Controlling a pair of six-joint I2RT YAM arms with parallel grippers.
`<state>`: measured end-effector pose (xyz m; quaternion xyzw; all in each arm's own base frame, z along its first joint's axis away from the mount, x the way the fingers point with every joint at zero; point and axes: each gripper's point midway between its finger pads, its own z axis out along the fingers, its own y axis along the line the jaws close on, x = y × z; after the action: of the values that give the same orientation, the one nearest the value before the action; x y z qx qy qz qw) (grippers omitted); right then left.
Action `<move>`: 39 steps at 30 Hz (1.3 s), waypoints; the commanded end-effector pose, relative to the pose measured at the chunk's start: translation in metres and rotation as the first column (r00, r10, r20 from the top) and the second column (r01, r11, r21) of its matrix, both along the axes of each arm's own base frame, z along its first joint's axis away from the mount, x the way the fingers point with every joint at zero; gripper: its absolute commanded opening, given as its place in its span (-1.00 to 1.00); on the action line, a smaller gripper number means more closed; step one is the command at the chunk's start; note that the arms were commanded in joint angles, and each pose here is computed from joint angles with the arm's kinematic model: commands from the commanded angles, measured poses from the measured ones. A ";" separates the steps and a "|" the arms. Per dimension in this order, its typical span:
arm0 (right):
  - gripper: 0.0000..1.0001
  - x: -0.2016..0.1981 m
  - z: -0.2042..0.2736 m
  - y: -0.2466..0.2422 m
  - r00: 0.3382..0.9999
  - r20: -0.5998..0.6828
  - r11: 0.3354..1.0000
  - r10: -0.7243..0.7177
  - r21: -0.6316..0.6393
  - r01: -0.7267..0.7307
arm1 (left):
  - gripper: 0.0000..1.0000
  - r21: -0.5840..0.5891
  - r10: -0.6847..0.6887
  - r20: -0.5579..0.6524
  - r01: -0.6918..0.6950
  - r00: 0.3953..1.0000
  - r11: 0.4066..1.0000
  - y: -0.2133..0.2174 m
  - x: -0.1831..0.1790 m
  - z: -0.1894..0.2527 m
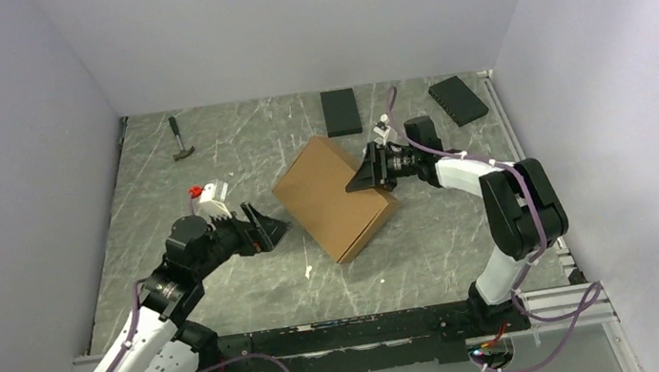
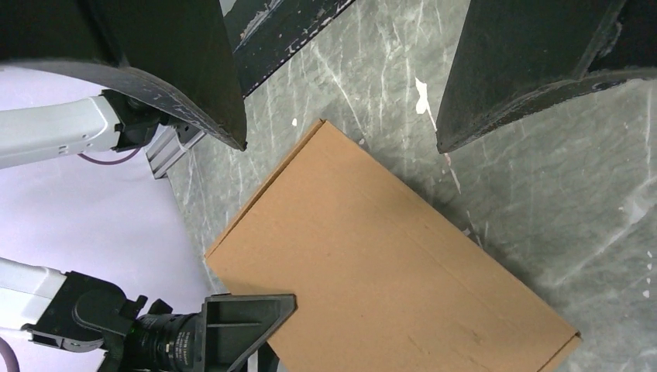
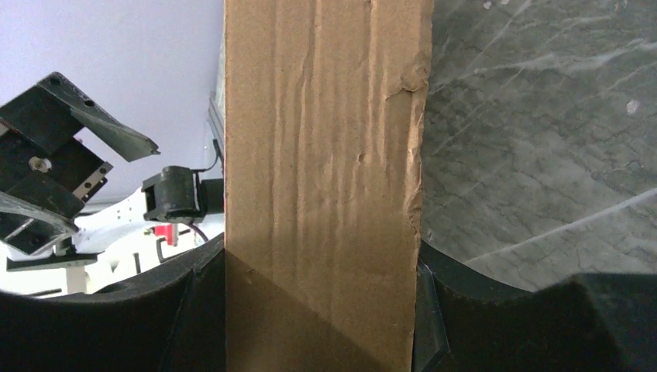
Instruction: Fold the paper box
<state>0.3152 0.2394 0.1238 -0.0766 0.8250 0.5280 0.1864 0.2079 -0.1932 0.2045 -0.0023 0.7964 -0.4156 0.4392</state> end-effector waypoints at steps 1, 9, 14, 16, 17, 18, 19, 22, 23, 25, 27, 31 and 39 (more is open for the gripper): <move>0.29 0.013 0.027 0.008 0.995 0.095 0.993 0.008 0.119 -0.020 | 0.93 0.018 0.011 -0.013 -0.011 1.000 1.000 0.001 0.005 -0.004; 0.93 0.028 -0.019 -0.020 0.995 0.077 0.996 -0.066 -0.052 0.070 | 0.93 0.006 0.006 -0.017 -0.006 1.000 1.000 -0.002 0.006 -0.003; 0.99 0.049 -0.051 -0.058 0.979 0.193 0.923 -0.071 -0.358 0.138 | 0.94 0.008 0.001 -0.001 -0.001 1.000 1.000 -0.002 0.006 0.004; 0.99 0.056 -0.051 -0.071 0.968 0.245 0.886 -0.050 -0.437 0.157 | 0.98 0.018 -0.006 0.011 0.006 1.000 1.000 -0.003 0.009 0.007; 0.99 0.059 -0.047 -0.078 0.960 0.279 0.866 -0.039 -0.469 0.172 | 0.99 0.035 -0.015 0.021 0.014 1.000 0.999 -0.004 0.011 0.009; 0.99 0.060 -0.041 -0.083 0.951 0.309 0.852 -0.026 -0.491 0.183 | 0.99 0.059 -0.021 0.025 0.019 0.999 0.998 -0.004 0.014 0.011; 0.99 0.060 -0.031 -0.086 0.939 0.344 0.845 0.000 -0.503 0.184 | 0.99 0.086 -0.025 0.021 0.023 0.999 0.996 -0.005 0.017 0.013; 0.99 0.049 -0.001 -0.090 0.882 0.446 0.832 0.150 -0.539 0.130 | 0.99 0.162 -0.048 -0.008 0.049 0.999 0.986 -0.005 0.031 0.013; 0.99 0.045 0.008 -0.096 0.851 0.479 0.813 0.215 -0.571 0.116 | 0.99 0.168 -0.059 -0.009 0.059 0.998 0.984 -0.006 0.039 0.017; 0.99 0.042 0.030 -0.115 0.781 0.556 0.761 0.285 -0.626 0.169 | 0.99 0.138 -0.039 -0.049 0.045 0.998 0.989 0.006 0.059 0.016; 1.00 0.039 0.057 -0.137 0.714 0.647 0.743 0.267 -0.610 0.275 | 0.99 0.063 -0.028 -0.090 0.034 0.996 0.997 0.021 0.076 0.017; 1.00 0.027 0.118 -0.182 0.588 0.803 0.702 0.095 -0.473 0.532 | 0.99 -0.079 0.045 -0.143 -0.056 0.989 0.995 0.062 0.099 0.031; 0.99 -0.013 0.198 -0.229 0.416 0.862 0.544 -0.291 -0.208 0.813 | 0.99 0.020 0.411 -0.271 -0.422 0.871 0.907 0.139 0.094 0.063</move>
<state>0.3108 0.0179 0.2994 -0.1252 0.7686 0.0371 0.6262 0.3177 -0.0717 0.2281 -0.2011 0.8207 -0.3773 0.3789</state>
